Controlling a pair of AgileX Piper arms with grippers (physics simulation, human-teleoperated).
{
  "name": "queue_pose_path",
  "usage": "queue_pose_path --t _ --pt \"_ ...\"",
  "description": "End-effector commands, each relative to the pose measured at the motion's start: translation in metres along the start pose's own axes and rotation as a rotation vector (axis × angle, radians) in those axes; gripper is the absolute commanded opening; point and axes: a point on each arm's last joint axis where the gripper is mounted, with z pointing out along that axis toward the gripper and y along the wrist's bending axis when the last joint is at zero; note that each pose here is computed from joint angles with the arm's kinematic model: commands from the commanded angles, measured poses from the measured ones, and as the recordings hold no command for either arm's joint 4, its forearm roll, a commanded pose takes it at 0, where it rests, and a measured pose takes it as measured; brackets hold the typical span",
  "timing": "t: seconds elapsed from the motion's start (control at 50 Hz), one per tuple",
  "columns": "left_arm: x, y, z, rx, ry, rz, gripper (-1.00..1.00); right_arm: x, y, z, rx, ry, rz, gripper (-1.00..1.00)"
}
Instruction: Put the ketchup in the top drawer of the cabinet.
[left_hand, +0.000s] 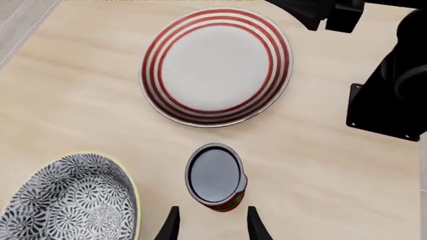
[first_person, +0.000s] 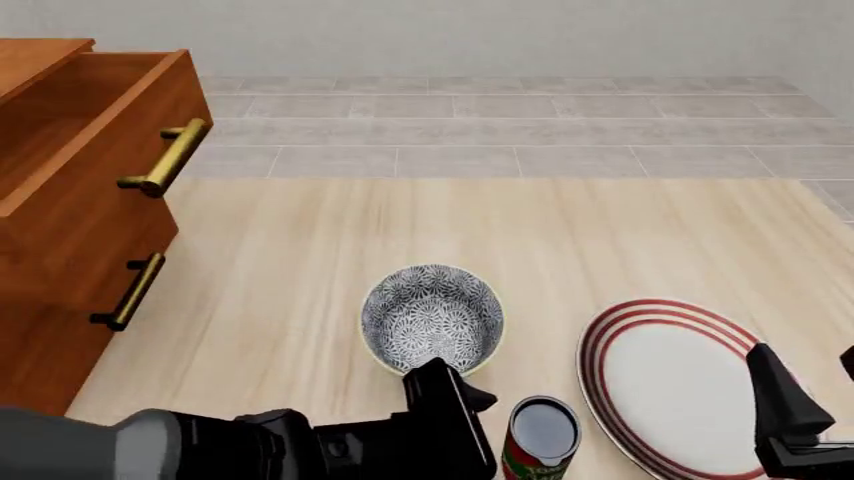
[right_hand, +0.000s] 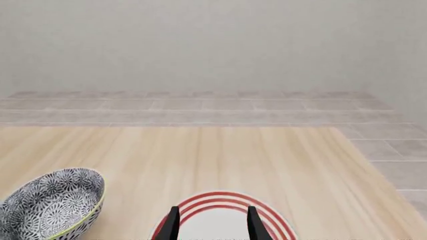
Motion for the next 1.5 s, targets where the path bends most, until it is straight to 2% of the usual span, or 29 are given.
queue_pose_path --t 0.02,0.38,1.28,1.3,1.5 --pt "-0.003 0.003 0.009 -0.006 0.001 0.005 1.0 0.001 0.0 0.0 0.001 0.01 0.008 1.0" --pt "0.008 0.001 0.03 -0.001 0.024 -0.013 1.0 0.002 0.0 0.001 0.003 0.022 0.016 1.0" --pt "-0.003 -0.011 0.043 0.029 0.013 0.003 1.0 0.003 -0.001 0.0 0.013 0.035 0.034 1.0" --pt "-0.004 -0.01 0.042 0.029 0.012 0.003 -1.0 0.003 -0.001 0.0 0.012 0.036 0.034 1.0" --pt "-0.003 -0.008 0.041 0.023 0.007 -0.002 -1.0 0.004 -0.001 0.0 0.014 0.043 0.031 1.0"
